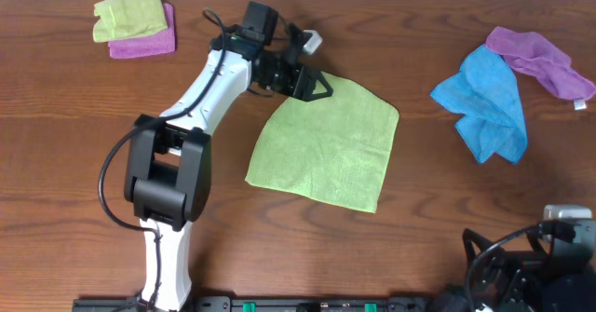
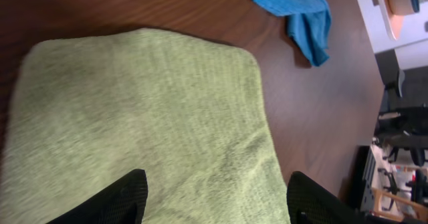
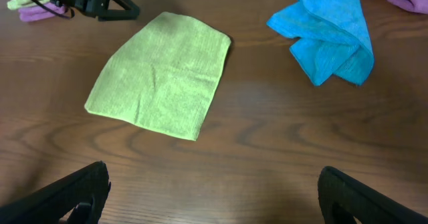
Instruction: Fold the cloth
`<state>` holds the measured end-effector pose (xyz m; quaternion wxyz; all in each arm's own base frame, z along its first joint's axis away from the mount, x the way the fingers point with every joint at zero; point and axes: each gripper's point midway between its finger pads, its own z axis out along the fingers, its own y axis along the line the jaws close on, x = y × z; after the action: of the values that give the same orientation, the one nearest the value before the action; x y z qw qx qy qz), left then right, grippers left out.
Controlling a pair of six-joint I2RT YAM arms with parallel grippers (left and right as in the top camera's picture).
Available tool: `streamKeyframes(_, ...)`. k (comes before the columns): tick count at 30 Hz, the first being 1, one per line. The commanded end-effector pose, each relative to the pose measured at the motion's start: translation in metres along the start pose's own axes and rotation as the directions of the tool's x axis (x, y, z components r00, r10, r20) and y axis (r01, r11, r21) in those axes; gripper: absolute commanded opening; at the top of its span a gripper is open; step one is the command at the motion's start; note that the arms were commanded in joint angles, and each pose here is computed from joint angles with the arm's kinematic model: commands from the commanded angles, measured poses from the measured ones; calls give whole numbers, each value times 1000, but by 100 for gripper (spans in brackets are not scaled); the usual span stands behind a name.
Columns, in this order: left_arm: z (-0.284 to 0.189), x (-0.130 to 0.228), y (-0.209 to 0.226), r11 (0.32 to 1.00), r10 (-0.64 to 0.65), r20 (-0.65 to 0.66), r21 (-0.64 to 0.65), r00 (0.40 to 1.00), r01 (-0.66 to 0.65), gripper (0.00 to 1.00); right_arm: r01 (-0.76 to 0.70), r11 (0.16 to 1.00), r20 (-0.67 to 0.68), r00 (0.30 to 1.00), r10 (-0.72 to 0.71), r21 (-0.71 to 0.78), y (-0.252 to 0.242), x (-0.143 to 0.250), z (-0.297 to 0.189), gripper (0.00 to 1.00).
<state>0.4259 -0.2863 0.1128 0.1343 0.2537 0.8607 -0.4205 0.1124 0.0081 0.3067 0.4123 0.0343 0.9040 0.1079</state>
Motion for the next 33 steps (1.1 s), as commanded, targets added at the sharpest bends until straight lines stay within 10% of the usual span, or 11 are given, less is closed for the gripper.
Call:
streamKeyframes(1,9,0,-5,1000,20,-19,-14,1000,-20,68,-8,1000,30,1000,7,9,-4,-5,-3,99)
streamKeyframes(15,-8,17,66,899,-27,-86,-437,996,-13,77,-2,1000,22,1000,2,16,-6,-3,-3,99)
streamKeyframes(33,-15,30,99,882,-61,-74,-471,995,19,80,-11,1000,31,999,10,5,-4,-6,-3,99)
